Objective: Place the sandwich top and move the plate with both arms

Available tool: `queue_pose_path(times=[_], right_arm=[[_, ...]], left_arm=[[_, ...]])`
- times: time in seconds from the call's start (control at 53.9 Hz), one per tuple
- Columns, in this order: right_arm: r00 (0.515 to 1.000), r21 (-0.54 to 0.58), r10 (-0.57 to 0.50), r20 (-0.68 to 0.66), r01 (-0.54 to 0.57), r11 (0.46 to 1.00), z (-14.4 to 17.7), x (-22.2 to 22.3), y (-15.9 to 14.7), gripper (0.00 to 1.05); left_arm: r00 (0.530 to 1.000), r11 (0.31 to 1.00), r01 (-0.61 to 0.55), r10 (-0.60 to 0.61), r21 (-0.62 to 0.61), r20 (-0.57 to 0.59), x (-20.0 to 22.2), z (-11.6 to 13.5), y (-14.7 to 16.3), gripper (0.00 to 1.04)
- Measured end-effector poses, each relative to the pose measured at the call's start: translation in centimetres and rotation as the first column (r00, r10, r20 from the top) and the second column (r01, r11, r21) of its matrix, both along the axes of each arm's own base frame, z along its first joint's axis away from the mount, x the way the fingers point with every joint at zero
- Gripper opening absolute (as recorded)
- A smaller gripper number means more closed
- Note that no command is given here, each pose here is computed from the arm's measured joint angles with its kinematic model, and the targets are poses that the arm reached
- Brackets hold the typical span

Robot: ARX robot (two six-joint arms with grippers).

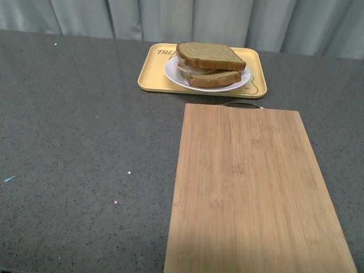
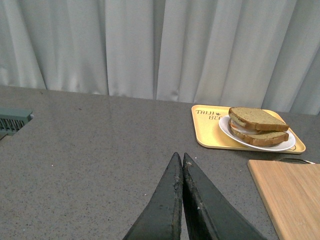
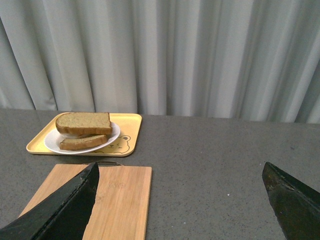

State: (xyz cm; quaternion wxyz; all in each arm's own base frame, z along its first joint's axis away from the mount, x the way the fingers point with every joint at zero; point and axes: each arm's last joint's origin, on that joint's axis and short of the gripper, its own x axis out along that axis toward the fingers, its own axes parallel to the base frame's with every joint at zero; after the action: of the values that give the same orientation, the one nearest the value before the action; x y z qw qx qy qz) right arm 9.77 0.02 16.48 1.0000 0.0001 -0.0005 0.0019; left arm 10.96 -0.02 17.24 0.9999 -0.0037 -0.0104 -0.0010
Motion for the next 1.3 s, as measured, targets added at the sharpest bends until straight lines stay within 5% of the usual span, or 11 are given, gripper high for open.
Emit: queue_pose_path(times=[0.39,0.872,1.299], right_arm=[[1.0,0.0,0.0,0.0,0.0,1.0,0.0,0.0,0.0,0.95],[1.0,0.0,0.0,0.0,0.0,1.0,0.0,0.0,0.0,0.95],[1.0,0.0,0.0,0.0,0.0,1.0,0.0,0.0,0.0,0.95]], left_arm=[[1.0,1.0,0.0,0.0,0.0,-0.007,-1.3,-0.3,0.0,0.04],[1.0,1.0,0.0,0.0,0.001,-0.005,-1.3,-0.3,0.0,1.0],[1.0,1.0,0.0,0.0,0.001,-0.005,-1.3,-0.3,0.0,0.98]])
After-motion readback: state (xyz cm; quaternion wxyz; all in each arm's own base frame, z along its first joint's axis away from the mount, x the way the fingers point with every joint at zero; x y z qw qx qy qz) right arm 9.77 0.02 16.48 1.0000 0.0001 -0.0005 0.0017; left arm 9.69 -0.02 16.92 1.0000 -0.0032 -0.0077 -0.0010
